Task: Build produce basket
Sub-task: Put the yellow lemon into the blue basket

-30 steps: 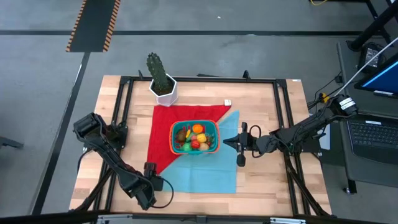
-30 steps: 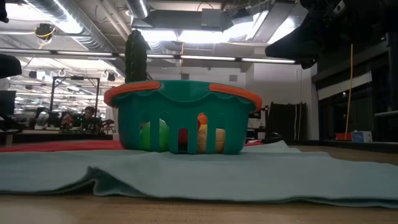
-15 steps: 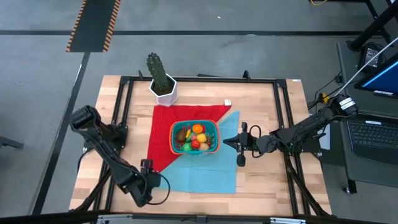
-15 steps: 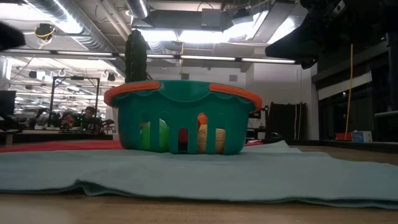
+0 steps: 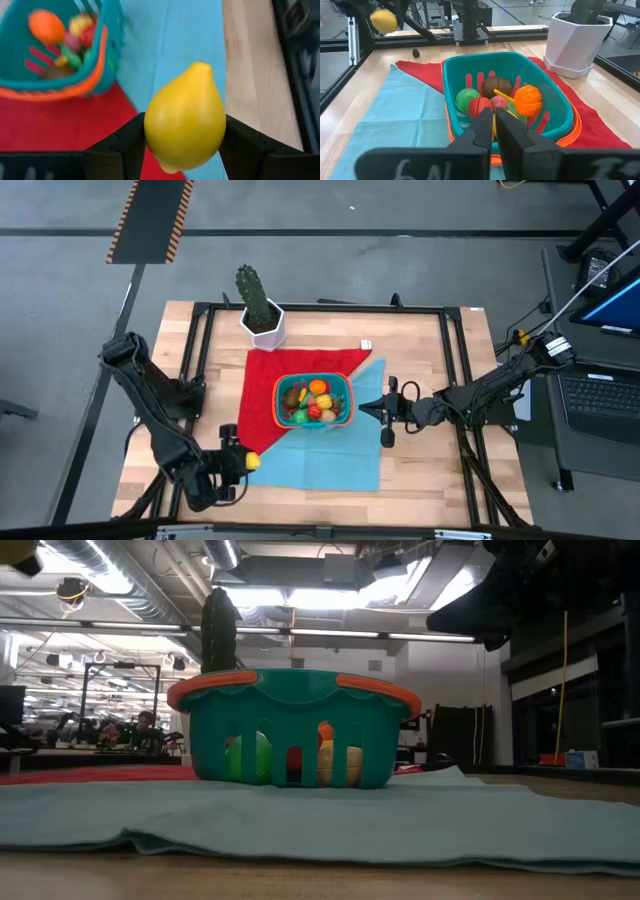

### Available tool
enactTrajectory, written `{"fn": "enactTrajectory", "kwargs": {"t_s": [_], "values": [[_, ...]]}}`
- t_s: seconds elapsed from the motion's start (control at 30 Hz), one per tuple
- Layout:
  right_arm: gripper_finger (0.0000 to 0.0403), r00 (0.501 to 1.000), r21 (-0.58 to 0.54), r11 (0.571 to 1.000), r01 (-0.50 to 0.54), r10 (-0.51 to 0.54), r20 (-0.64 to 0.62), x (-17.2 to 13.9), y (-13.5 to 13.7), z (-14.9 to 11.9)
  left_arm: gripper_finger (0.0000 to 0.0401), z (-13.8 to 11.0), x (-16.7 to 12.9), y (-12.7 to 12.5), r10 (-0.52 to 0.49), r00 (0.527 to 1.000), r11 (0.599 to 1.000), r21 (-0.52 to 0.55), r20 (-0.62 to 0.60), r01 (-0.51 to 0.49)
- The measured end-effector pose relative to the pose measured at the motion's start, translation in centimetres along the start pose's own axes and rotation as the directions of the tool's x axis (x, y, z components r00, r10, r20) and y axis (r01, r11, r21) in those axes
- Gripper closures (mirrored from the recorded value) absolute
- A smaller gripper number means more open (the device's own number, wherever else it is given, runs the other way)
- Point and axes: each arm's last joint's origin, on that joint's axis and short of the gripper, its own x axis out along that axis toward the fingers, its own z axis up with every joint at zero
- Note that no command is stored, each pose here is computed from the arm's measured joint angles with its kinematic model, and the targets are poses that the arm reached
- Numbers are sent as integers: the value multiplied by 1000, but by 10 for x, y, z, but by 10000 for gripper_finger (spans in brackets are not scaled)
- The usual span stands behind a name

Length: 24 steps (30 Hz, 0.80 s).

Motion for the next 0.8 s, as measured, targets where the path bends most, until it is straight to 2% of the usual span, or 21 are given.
{"fn": "enactTrajectory", "kwargs": {"t_s": [0.13, 0.23, 0.53, 0.7, 0.8], "values": [[377, 1000, 19, 1000, 0, 0, 0, 0, 0, 0, 204, -5, 7, -2, -3, 996, 1000, -19, 90, 5], [377, 1000, 18, 1000, -10, 10, -1, 0, 1, 0, 204, -12, 20, -7, -67, 983, 996, -39, 169, 75], [377, 999, -2, 999, -35, 35, -2, -3, 6, -1, 204, -14, 38, -10, -151, 905, 982, -46, 398, 184], [377, 999, -21, 999, -44, 44, -3, -4, 8, -1, 204, -5, 41, -7, -151, 876, 984, -19, 459, 180], [377, 999, -18, 999, -44, 44, -3, -4, 8, -1, 204, 0, 47, 0, -118, 882, 989, -30, 456, 148]]}}
